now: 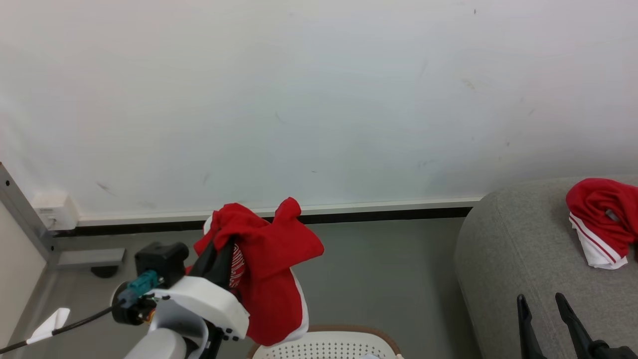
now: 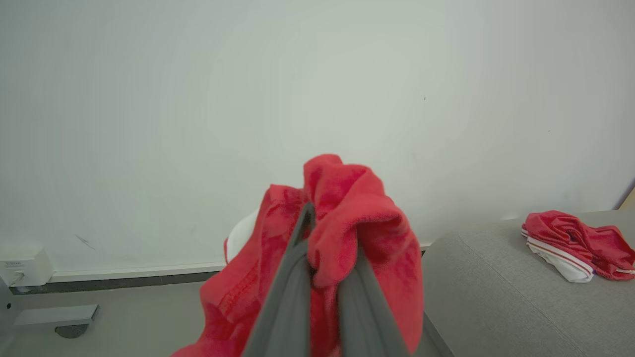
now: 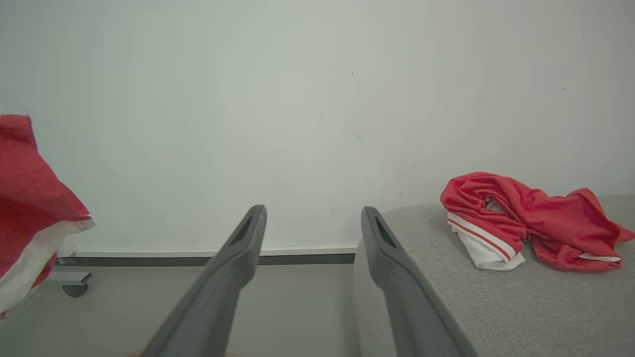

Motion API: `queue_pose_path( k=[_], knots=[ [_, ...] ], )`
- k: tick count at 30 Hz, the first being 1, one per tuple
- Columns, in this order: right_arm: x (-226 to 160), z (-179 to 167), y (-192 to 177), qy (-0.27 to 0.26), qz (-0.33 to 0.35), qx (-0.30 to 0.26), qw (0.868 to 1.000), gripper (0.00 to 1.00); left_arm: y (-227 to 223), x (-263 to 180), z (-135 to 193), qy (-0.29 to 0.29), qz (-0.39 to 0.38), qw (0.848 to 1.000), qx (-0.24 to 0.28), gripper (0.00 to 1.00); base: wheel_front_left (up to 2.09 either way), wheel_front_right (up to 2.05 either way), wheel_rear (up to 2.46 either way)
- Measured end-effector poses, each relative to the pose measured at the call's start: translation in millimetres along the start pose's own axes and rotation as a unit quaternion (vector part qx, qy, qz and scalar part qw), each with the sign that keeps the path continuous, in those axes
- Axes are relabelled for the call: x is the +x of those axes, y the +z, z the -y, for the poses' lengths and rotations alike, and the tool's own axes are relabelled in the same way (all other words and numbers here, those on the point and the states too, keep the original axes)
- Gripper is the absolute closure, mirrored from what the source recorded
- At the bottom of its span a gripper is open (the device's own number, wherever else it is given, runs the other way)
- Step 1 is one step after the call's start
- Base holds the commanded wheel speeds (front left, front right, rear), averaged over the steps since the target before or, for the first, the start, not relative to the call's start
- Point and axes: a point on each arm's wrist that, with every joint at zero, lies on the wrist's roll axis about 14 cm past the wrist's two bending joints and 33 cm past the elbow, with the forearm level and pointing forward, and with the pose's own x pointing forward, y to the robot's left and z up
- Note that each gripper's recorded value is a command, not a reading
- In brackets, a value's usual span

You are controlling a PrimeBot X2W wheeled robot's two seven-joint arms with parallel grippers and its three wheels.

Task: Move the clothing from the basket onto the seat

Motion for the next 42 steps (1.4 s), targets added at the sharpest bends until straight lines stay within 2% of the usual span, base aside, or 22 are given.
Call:
queue_pose_path(
  k=[7,12,19,26,30,42],
  knots=[
    [-1,-10,-1,0.015,-0.002,-0.005,1.0,0.0,4,1,8,-0.01,0.001,1.0,-0.003,1.0,0.0,0.0,0.0],
    [1,-48,-4,0.076,-0.005,-0.029,0.997,0.0,6,3,14,-0.019,0.002,1.0,-0.005,1.0,0.0,0.0,0.0],
    [7,-132,2,0.206,0.007,-0.032,0.978,0.0,9,8,27,-0.036,0.003,0.999,-0.008,1.0,0.0,0.0,0.0],
    [15,-187,14,0.292,0.023,-0.022,0.956,0.0,11,12,36,-0.05,0.002,0.999,-0.009,1.0,0.0,0.0,0.0],
    [17,-207,17,0.324,0.025,-0.016,0.946,0.0,10,13,41,-0.058,-0.001,0.998,-0.011,1.0,0.0,0.0,0.0],
    [16,-235,14,0.366,0.008,0.015,0.93,0.0,5,13,56,-0.076,-0.009,0.997,-0.011,1.0,0.0,0.0,0.0]
  ],
)
